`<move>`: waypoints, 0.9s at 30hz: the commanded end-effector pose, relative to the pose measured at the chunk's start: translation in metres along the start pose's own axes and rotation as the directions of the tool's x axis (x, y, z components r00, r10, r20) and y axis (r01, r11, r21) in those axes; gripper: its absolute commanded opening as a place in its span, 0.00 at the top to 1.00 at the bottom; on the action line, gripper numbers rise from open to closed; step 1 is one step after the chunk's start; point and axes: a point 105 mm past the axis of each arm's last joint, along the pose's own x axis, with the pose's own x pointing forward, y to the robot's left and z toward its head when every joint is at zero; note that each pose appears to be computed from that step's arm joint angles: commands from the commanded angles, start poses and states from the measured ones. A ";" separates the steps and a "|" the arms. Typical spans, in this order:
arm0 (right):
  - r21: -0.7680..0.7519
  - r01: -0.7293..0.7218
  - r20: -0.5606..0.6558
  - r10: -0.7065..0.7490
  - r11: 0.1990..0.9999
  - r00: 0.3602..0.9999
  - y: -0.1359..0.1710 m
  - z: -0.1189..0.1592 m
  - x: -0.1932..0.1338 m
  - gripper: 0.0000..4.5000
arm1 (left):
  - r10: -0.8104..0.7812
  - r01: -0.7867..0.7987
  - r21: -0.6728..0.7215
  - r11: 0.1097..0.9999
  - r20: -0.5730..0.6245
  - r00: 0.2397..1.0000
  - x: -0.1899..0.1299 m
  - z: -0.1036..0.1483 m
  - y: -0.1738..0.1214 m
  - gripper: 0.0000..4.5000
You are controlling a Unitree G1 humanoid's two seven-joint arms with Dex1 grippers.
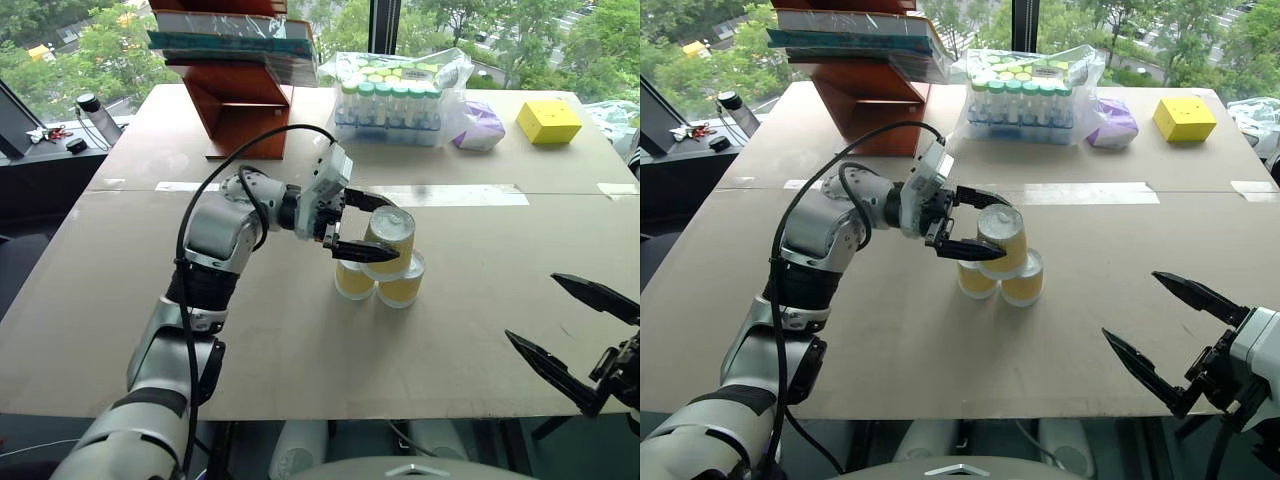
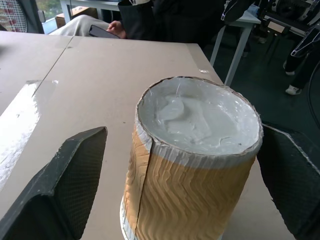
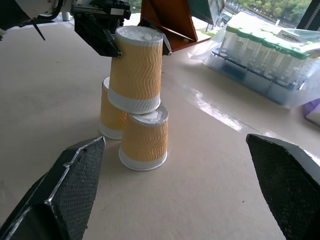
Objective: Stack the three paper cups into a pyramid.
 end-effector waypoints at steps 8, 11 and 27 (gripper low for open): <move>-0.008 0.000 0.015 0.000 1.000 1.000 -0.001 -0.003 0.004 0.00 | 0.119 -0.109 -0.059 0.992 0.201 0.972 -0.054 0.034 -0.003 0.01; -0.001 -0.003 0.016 0.003 1.000 1.000 -0.003 -0.006 0.005 0.00 | 0.192 -0.180 -0.080 0.980 0.181 0.965 -0.074 0.018 -0.009 0.01; 0.104 0.030 -0.101 -0.019 0.994 0.995 -0.019 -0.051 -0.034 0.00 | 0.624 -0.618 -0.185 0.764 -0.035 0.781 -0.139 -0.089 -0.066 0.01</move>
